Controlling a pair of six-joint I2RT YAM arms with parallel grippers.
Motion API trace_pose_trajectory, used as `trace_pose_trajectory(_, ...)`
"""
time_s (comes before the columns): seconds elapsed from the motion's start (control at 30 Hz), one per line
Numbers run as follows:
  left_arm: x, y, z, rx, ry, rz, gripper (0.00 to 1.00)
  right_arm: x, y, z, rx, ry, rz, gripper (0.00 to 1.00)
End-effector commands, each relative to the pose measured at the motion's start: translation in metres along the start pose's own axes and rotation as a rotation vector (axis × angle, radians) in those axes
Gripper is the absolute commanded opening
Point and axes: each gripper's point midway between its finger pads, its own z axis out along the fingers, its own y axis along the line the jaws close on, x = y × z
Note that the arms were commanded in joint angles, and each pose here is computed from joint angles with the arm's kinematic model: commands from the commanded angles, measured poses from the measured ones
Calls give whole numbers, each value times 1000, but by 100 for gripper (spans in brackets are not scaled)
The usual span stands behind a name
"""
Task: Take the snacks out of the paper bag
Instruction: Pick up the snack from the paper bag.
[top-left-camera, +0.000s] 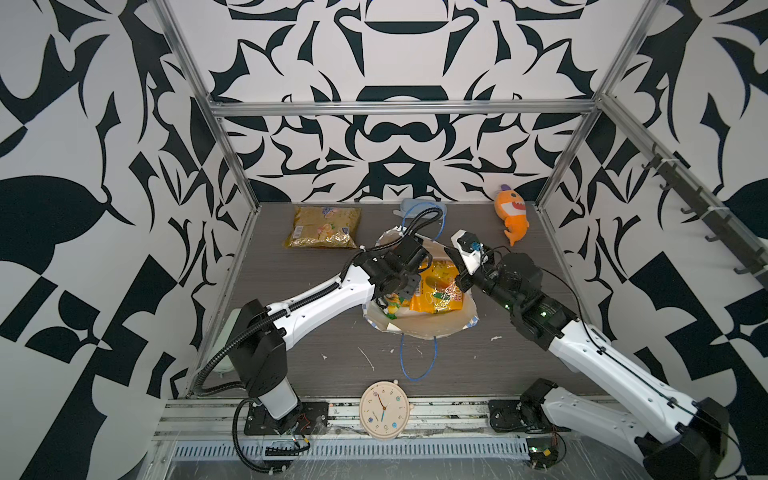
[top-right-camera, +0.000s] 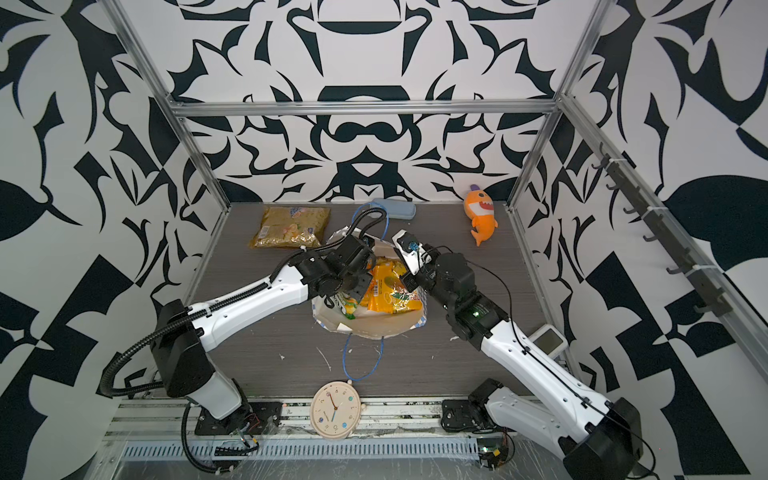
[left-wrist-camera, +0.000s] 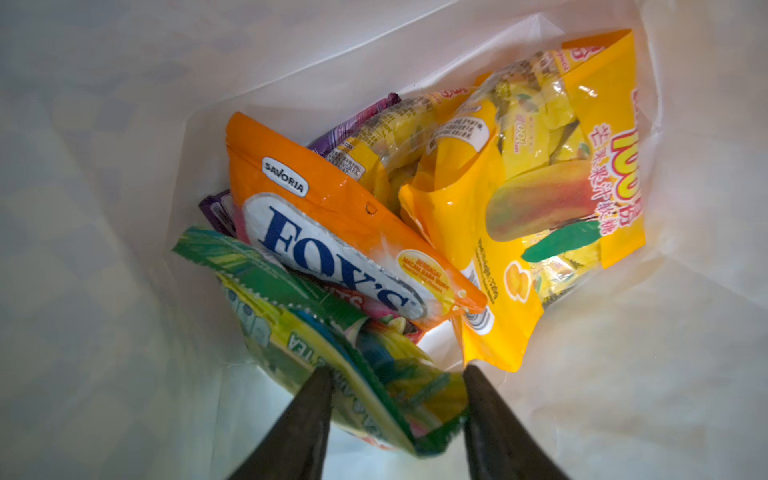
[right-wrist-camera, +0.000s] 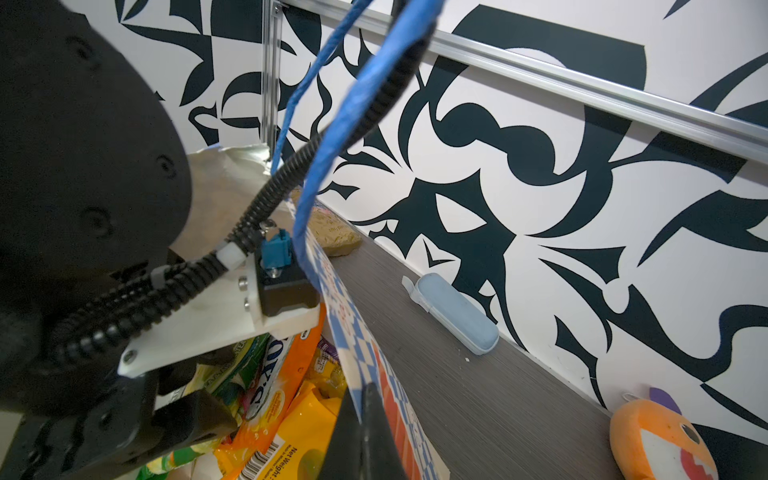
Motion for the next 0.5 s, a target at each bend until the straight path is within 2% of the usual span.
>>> trace_pose_trajectory(0.0,9,6,9,-34,58,-14,62,-38,-4,-10,15,-118,-12,0)
trace_pose_trajectory(0.13,12,7,15,-44,56,-18,58,-37,-4,-9,12,-116,-12,0)
trace_pose_trajectory(0.27,11,10,18,-59,39,-18,46,-37,-4,-10,16,-113,-12,0)
trace_pose_trajectory(0.33,10,11,19,-68,36,-14,34,-36,-5,-10,20,-111,-15,0)
trace_pose_trajectory(0.4,9,13,19,-79,28,-14,32,-35,-4,-9,15,-104,-15,0)
trace_pose_trajectory(0.47,7,15,19,-80,16,-22,25,-35,-5,-10,18,-103,-16,0)
